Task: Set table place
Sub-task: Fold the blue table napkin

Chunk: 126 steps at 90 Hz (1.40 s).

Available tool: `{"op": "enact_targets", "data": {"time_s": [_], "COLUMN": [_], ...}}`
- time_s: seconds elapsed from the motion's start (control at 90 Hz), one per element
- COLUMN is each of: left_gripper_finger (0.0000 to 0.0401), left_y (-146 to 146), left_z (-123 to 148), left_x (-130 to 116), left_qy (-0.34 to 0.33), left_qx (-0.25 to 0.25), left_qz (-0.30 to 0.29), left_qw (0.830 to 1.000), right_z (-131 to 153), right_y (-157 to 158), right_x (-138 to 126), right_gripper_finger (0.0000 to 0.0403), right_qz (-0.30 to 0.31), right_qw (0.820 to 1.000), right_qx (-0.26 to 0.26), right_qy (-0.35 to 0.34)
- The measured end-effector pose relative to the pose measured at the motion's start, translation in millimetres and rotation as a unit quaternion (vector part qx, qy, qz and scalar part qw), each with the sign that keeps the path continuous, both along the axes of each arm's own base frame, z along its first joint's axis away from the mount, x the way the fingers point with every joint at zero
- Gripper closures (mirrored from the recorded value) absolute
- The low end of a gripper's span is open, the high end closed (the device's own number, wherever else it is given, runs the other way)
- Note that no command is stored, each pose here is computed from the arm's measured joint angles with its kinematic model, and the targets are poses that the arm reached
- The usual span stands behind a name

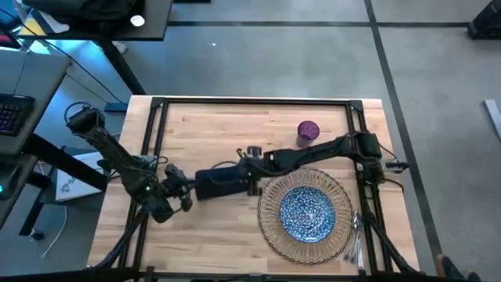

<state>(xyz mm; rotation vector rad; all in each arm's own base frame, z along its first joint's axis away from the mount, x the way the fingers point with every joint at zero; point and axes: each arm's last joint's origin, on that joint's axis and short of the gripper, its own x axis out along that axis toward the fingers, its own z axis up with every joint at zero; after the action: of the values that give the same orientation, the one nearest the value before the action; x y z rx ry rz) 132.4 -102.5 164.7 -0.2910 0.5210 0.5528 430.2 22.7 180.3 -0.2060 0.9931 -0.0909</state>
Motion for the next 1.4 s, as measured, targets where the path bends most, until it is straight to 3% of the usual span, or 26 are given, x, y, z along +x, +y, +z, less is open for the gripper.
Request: {"op": "enact_targets", "data": {"time_s": [0.244, 0.589, 0.878, 1.022, 1.2, 1.4], "left_gripper_finger": [0.0401, 0.0401, 0.0401, 0.0401, 0.0401, 0.0401], "left_y": [12, 14, 5, 2, -8, -15], "left_z": [-22, -26, -18, -17, -1, 6], "left_x": [0, -2, 1, 1, 7, 6], "left_qy": [0.015, 0.061, 0.074, 0.093, 0.09, 0.102], "left_qx": [-0.017, -0.022, -0.036, -0.051, -0.031, -0.033], "left_qz": [0.01, -0.015, -0.05, -0.073, -0.12, -0.154], "left_qw": [1.0, 0.998, 0.995, 0.992, 0.988, 0.982], "right_z": [-22, -45, -23, -19, -25, -69], "right_y": [-17, -19, -19, -9, 10, 12], "right_x": [6, 17, 19, 19, 20, 18], "right_gripper_finger": [0.0403, 0.0397, 0.0288, 0.0255, 0.0253, 0.0258], "right_qz": [0.009, 0.013, -0.007, 0.005, 0.03, 0.01], "right_qw": [0.999, 0.998, 0.994, 0.993, 0.992, 0.996], "right_qx": [-0.006, -0.024, -0.05, -0.052, -0.005, 0.032], "right_qy": [-0.03, -0.048, -0.097, -0.107, -0.119, -0.082]}}
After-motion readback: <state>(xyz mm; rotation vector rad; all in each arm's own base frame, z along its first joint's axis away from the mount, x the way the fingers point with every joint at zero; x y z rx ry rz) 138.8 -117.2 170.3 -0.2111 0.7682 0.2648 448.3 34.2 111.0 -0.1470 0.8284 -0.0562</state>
